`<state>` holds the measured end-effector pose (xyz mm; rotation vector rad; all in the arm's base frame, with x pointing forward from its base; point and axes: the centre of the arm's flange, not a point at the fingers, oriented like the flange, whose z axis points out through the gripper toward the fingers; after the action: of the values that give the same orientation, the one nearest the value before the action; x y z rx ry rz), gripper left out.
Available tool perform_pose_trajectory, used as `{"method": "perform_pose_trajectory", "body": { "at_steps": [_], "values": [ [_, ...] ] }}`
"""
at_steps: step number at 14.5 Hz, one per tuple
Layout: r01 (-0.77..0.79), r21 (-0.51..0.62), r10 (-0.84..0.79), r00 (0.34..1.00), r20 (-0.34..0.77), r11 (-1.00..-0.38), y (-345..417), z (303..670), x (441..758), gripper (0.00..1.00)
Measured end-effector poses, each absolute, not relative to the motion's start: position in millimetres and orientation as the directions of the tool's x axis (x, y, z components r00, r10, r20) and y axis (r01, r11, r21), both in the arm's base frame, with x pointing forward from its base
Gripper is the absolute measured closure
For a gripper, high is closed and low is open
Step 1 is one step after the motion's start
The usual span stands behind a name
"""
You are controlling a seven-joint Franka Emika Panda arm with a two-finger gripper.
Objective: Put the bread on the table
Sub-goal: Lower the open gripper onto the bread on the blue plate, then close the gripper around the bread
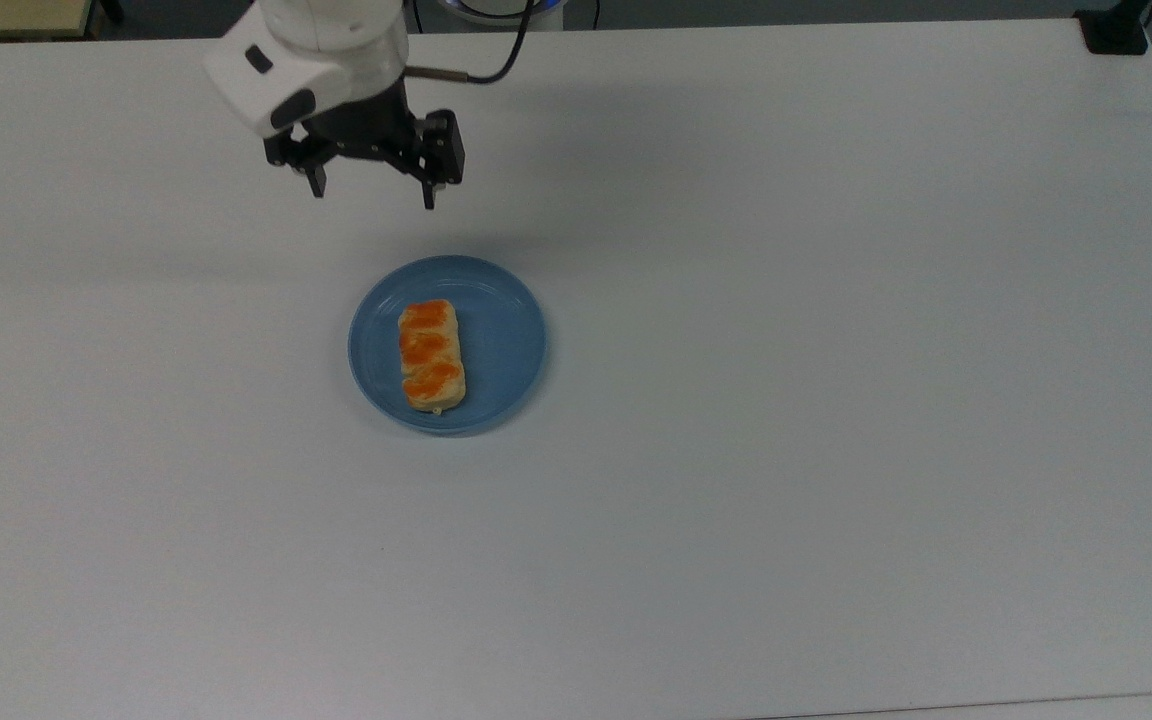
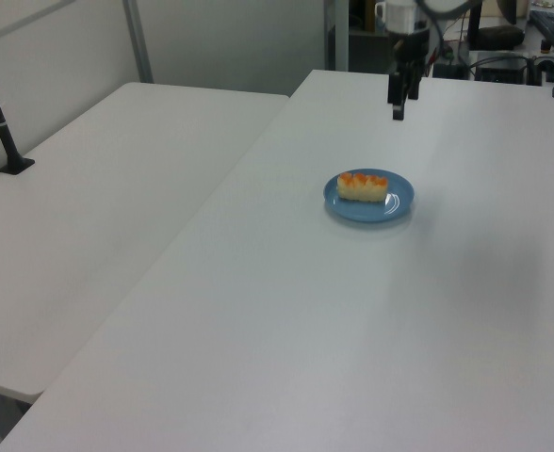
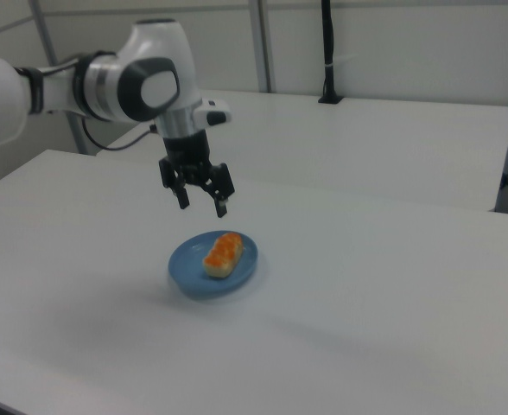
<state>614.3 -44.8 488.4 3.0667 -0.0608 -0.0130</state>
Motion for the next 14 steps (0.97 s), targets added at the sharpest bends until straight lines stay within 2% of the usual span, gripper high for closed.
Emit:
{"method": "perform_pose_trajectory", "body": {
  "at_steps": [2, 6, 9, 14],
  "values": [
    [-0.023, 0.083, -0.023, 1.000, -0.003, -0.996, -40.2, 456.5, 628.4, 0.00],
    [-0.004, 0.086, -0.002, 1.000, 0.023, -0.996, -37.6, 370.2, 658.7, 0.00],
    [0.013, 0.085, 0.017, 0.999, 0.043, -0.996, -28.1, 345.5, 667.3, 0.00],
    [0.031, 0.077, 0.034, 0.999, 0.036, -0.997, -13.7, 340.2, 667.6, 0.01]
  ]
}}
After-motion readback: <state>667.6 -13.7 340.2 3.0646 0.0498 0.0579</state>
